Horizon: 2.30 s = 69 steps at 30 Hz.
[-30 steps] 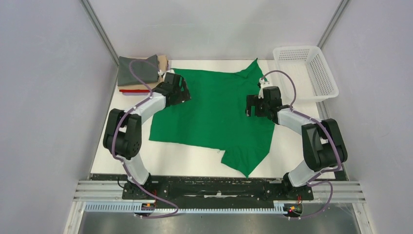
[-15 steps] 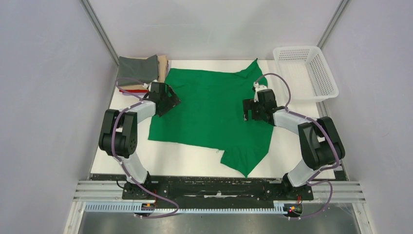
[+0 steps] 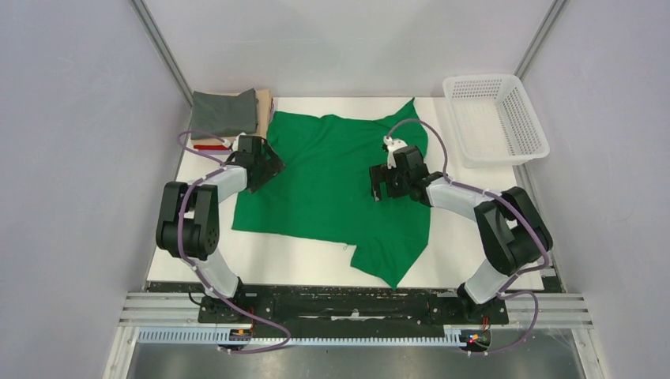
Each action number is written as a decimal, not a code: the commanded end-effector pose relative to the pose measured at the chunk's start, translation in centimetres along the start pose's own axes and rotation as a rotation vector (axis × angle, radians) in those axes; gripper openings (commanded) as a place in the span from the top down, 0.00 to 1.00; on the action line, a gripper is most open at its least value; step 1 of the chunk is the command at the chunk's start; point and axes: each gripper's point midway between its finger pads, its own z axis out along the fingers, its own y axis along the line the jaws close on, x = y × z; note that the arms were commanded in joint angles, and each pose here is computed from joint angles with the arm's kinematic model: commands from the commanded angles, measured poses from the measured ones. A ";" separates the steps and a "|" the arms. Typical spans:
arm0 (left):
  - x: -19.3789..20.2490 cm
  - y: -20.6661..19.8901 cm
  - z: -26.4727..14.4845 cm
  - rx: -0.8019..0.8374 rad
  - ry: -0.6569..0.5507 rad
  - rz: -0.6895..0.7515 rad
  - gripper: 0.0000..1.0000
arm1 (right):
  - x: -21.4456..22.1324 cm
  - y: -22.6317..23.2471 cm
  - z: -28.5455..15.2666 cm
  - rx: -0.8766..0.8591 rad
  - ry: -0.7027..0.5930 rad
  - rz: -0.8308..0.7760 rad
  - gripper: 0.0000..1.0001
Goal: Fold and stack the t-shirts
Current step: Flatten out the tshirt
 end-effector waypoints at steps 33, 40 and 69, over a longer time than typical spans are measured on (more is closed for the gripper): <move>-2.4 1.0 -1.6 -0.099 -0.027 0.062 0.00 | -11.5 -12.0 5.7 0.106 -0.213 0.280 0.02; -2.6 1.1 -1.6 -0.108 -0.033 0.062 0.00 | -8.1 -15.1 7.2 0.287 -0.095 0.327 0.02; -1.8 0.4 -1.7 -0.047 -0.019 0.070 0.00 | -6.2 -13.2 -1.7 0.299 -0.102 0.277 0.02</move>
